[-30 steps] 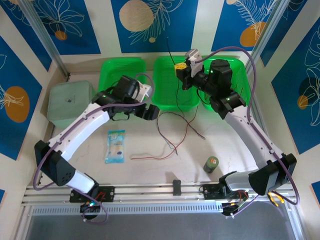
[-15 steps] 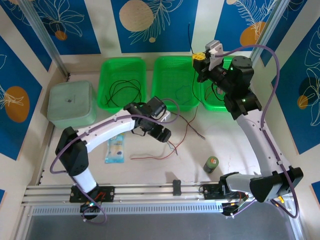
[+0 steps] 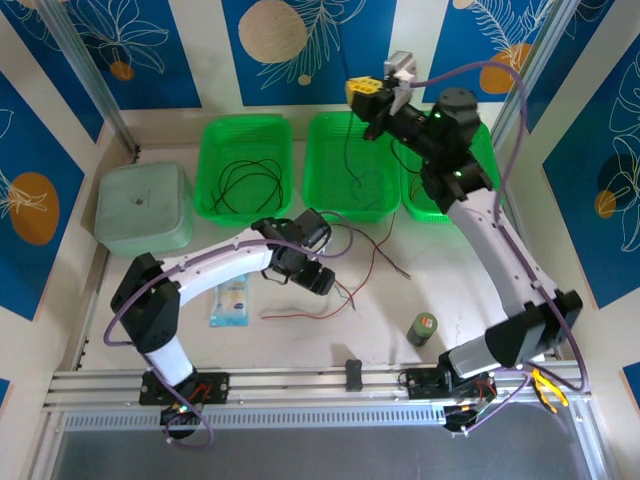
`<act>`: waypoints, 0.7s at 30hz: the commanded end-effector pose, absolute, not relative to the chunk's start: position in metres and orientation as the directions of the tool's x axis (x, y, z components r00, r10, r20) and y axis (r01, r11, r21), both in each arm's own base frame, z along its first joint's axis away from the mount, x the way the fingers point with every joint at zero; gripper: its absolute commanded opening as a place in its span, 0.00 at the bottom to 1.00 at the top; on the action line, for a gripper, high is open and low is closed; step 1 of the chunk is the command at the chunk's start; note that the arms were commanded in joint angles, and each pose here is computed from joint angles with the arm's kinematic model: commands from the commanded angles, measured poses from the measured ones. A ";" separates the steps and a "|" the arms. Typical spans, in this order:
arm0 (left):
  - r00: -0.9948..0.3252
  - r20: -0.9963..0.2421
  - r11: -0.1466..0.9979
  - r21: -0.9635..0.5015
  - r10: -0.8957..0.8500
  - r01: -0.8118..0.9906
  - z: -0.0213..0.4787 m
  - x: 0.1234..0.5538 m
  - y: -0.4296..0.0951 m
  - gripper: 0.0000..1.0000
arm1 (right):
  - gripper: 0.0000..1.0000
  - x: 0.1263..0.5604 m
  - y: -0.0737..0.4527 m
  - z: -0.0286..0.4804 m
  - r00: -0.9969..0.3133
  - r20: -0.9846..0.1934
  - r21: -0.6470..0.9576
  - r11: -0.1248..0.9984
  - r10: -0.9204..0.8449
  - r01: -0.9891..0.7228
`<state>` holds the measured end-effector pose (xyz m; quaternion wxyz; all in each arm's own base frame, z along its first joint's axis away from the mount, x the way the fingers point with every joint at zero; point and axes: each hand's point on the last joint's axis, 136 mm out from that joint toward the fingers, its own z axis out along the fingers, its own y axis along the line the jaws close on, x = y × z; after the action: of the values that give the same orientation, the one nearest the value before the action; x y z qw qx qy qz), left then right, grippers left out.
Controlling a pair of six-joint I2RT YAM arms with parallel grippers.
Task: Untangle the cables
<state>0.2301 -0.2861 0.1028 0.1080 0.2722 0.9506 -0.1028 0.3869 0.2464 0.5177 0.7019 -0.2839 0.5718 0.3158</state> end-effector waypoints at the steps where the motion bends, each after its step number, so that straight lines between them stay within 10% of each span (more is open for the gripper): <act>1: -0.857 -0.274 0.869 -0.118 0.436 0.480 0.115 0.225 -0.263 0.89 | 0.00 0.388 0.274 0.535 0.188 -0.965 -0.050 0.574 0.183 -0.817; 21: -0.936 -0.285 0.947 -0.183 0.207 0.265 0.118 0.210 -0.185 0.90 | 0.00 0.515 0.427 0.408 -0.020 -0.994 0.066 0.453 0.105 -0.889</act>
<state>0.2150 -0.1925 0.1180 0.1375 0.1359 0.9755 -0.1050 0.5082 0.4184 0.4243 0.6376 -0.3299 0.5669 0.4040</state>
